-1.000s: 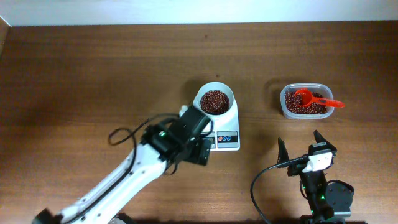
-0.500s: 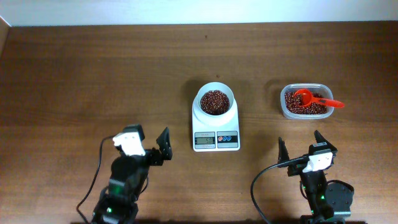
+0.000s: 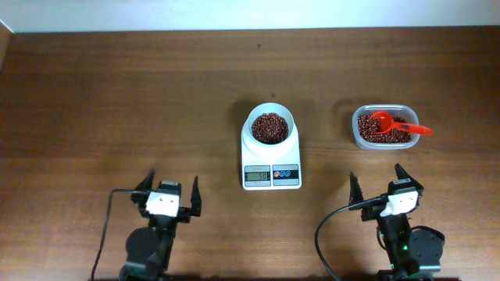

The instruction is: Scoop item into bowl and weigh 50g on scale

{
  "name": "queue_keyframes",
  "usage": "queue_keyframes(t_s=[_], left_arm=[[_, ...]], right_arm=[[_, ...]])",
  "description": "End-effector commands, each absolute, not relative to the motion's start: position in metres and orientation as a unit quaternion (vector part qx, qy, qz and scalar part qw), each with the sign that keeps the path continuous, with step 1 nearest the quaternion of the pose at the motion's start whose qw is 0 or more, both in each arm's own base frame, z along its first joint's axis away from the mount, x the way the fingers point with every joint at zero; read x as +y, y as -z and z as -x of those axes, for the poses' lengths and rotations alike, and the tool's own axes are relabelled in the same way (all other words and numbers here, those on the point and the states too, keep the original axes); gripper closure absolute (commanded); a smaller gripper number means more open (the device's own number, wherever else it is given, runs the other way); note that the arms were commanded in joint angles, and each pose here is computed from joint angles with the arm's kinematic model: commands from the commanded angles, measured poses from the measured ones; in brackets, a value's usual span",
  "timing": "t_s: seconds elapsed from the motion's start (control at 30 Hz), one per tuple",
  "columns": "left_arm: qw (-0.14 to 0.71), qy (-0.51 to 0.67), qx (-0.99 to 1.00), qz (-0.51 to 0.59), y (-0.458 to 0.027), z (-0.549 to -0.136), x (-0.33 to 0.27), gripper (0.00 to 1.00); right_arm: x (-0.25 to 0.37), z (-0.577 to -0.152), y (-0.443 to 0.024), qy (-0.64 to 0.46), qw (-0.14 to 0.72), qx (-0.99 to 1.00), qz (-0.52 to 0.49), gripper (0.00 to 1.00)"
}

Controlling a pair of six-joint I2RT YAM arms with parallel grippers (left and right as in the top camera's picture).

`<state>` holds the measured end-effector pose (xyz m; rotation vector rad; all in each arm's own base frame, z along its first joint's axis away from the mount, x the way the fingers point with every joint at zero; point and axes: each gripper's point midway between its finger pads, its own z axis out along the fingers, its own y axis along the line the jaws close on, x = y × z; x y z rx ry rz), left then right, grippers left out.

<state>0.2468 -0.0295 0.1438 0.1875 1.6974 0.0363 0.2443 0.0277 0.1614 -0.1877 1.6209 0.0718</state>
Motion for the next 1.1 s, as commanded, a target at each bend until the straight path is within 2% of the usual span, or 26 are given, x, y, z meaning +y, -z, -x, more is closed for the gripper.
queue_keyframes(t_s=[0.0, 1.07], left_arm=[[0.678, -0.071, 0.727, -0.087, -0.1579, -0.2454, -0.0128, 0.01], [0.678, -0.078, 0.727, -0.079, -0.1585, -0.2457, -0.0076, 0.01]], right_arm=[[0.0284, -0.2441, -0.1591, -0.034, 0.683, 0.725, 0.083, 0.01], [0.0284, -0.2441, -0.1591, -0.034, 0.683, 0.725, 0.083, 0.01]])
